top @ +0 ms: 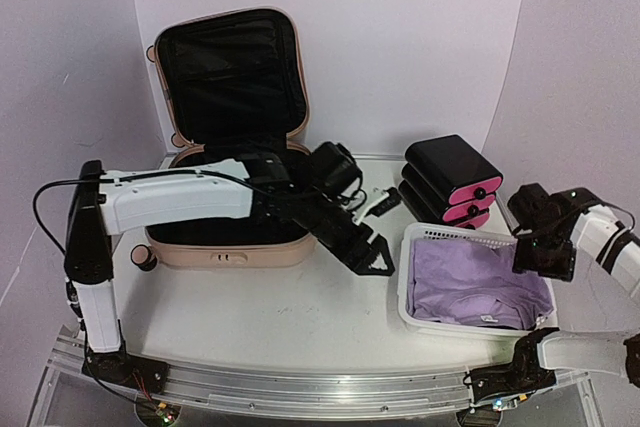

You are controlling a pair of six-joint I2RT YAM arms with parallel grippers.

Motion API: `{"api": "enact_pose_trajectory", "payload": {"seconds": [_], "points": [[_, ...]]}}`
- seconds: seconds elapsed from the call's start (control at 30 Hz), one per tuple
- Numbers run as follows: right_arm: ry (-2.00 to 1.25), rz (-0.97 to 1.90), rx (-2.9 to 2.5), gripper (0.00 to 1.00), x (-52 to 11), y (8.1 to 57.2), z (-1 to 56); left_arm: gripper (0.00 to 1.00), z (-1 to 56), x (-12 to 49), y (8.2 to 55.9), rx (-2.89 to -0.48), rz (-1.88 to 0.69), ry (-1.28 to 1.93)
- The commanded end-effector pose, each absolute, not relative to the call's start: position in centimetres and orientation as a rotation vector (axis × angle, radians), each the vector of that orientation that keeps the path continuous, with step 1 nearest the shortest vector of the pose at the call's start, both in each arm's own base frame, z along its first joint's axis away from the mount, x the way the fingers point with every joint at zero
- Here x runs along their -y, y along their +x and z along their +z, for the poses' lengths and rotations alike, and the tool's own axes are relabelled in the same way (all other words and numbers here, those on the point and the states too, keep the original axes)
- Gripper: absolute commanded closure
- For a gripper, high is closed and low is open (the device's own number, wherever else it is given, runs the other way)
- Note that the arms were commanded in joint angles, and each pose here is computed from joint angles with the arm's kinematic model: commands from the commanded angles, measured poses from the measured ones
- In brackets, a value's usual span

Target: Open, take out, and arrange the luggage

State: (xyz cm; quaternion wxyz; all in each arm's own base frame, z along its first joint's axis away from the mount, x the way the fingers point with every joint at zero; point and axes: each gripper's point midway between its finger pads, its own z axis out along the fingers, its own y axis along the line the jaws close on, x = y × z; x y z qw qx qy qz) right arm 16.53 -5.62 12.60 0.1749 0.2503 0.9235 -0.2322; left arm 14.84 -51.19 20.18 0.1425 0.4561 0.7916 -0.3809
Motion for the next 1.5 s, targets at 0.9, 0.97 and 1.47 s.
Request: {"api": "enact_pose_trajectory", "payload": {"seconds": [0.9,0.97,1.47], "points": [[-0.342,-0.219,-2.905,0.49,-17.6,21.5,8.9,0.13,24.4,37.4,26.8,-2.241,-0.883,0.658],[-0.31,-0.177,-2.922,0.53,-17.0,20.1,8.8,0.13,24.3,37.9,27.0,-2.241,-0.886,0.675],[-0.155,0.175,-2.699,0.02,-15.5,28.0,20.0,0.13,25.7,39.0,27.8,-2.222,-0.932,0.688]]}}
